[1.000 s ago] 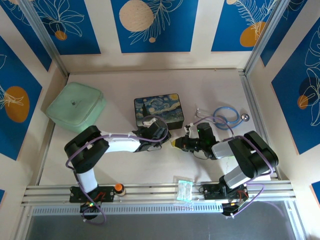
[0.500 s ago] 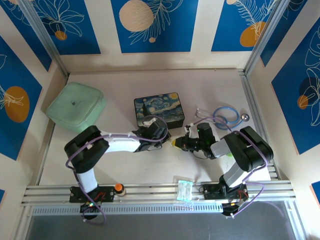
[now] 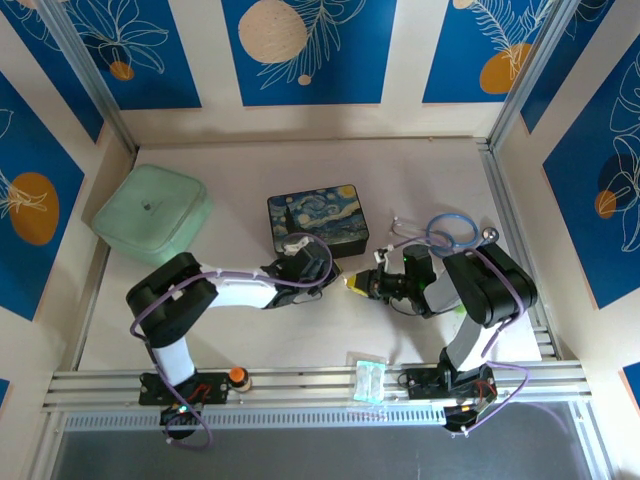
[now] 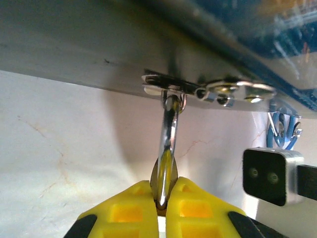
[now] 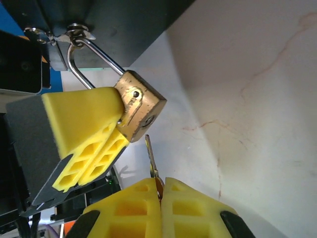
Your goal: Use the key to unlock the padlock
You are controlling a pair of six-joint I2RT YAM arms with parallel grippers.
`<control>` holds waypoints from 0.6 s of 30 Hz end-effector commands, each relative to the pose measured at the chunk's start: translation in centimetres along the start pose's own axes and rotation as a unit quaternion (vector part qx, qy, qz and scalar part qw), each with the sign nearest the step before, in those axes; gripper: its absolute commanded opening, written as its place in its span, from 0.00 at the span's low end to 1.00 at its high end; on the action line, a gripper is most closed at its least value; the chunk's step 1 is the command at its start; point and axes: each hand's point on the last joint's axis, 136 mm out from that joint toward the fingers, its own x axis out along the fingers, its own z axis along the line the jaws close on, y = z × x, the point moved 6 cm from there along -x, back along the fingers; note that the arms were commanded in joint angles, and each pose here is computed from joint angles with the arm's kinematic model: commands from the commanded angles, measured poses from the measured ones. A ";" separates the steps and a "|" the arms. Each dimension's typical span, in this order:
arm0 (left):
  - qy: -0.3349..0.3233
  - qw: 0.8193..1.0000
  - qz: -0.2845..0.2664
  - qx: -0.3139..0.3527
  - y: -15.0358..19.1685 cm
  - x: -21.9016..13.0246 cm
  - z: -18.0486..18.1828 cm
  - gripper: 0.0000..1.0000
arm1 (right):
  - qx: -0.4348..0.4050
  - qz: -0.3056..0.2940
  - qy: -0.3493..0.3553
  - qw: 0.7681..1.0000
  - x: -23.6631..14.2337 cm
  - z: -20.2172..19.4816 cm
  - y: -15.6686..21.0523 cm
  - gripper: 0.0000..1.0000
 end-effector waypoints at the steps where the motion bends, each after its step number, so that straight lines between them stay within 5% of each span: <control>1: 0.019 1.000 0.007 -0.019 -0.2 -0.4 -0.4 0.00 | 0.001 0.018 -0.026 0.999 0.1 0.2 0.1 0.02; 18: 0.005 1.000 -0.001 -0.017 -0.5 -0.5 0.3 0.00 | 0.013 0.008 -0.033 0.999 0.1 -0.9 0.3 0.02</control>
